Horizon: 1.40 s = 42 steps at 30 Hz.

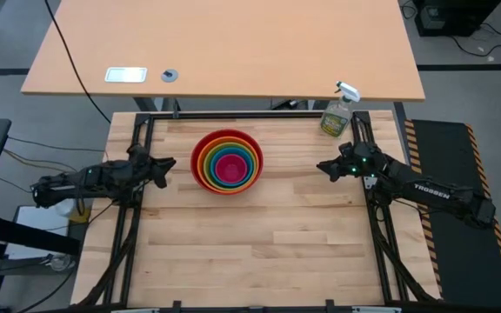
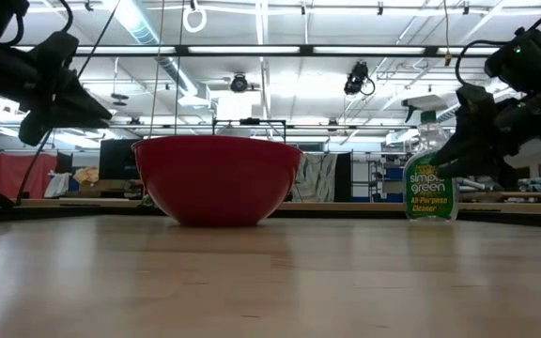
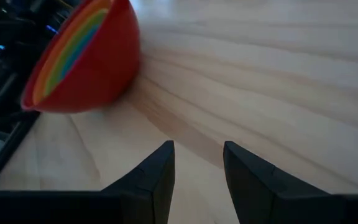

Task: Nest bowls inside each other
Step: Return to Home Position

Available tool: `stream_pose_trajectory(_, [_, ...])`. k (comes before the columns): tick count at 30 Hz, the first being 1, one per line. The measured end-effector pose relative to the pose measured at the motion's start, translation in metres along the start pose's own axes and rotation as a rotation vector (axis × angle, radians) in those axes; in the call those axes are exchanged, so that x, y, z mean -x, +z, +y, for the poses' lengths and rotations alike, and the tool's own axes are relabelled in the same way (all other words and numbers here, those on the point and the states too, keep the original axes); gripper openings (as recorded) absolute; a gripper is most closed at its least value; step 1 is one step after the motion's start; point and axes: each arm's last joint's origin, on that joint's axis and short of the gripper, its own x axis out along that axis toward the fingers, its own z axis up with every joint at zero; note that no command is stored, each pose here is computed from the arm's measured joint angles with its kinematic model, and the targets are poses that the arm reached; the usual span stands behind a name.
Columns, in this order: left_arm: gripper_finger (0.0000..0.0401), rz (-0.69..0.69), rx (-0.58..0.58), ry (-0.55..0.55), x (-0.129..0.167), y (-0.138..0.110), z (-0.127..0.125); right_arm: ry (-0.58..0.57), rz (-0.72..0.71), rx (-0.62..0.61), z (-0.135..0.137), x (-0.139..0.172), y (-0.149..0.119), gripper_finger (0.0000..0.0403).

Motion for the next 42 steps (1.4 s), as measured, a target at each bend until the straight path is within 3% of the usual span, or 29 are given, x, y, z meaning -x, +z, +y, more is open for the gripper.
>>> stream_pose_trajectory(8, [0.0093,0.031,-0.019,0.035,0.0,-0.004,0.004,-0.009,0.032,-0.004,-0.003,0.001,-0.002,0.0143])
stream_pose_trajectory(15, [0.0025,0.033,-0.008,0.046,0.0,-0.004,0.004,0.008,-0.056,0.029,-0.004,0.008,0.005,0.0126])
stream_pose_trajectory(18, [0.0005,0.032,0.004,0.049,0.0,-0.004,0.004,-0.041,-0.087,0.027,-0.007,0.01,0.005,0.0122])
stream_pose_trajectory(27, [0.0031,0.035,0.097,0.045,0.0,-0.004,0.004,-0.057,-0.133,0.073,-0.006,0.01,0.009,0.0122])
stream_pose_trajectory(35, [0.0034,0.039,0.008,0.041,0.0,-0.004,0.004,-0.054,-0.134,0.078,-0.006,0.01,0.009,0.0121])
stream_pose_trajectory(42, [0.0034,0.04,0.005,0.041,0.0,-0.004,0.004,-0.054,-0.134,0.078,-0.006,0.01,0.009,0.0121])
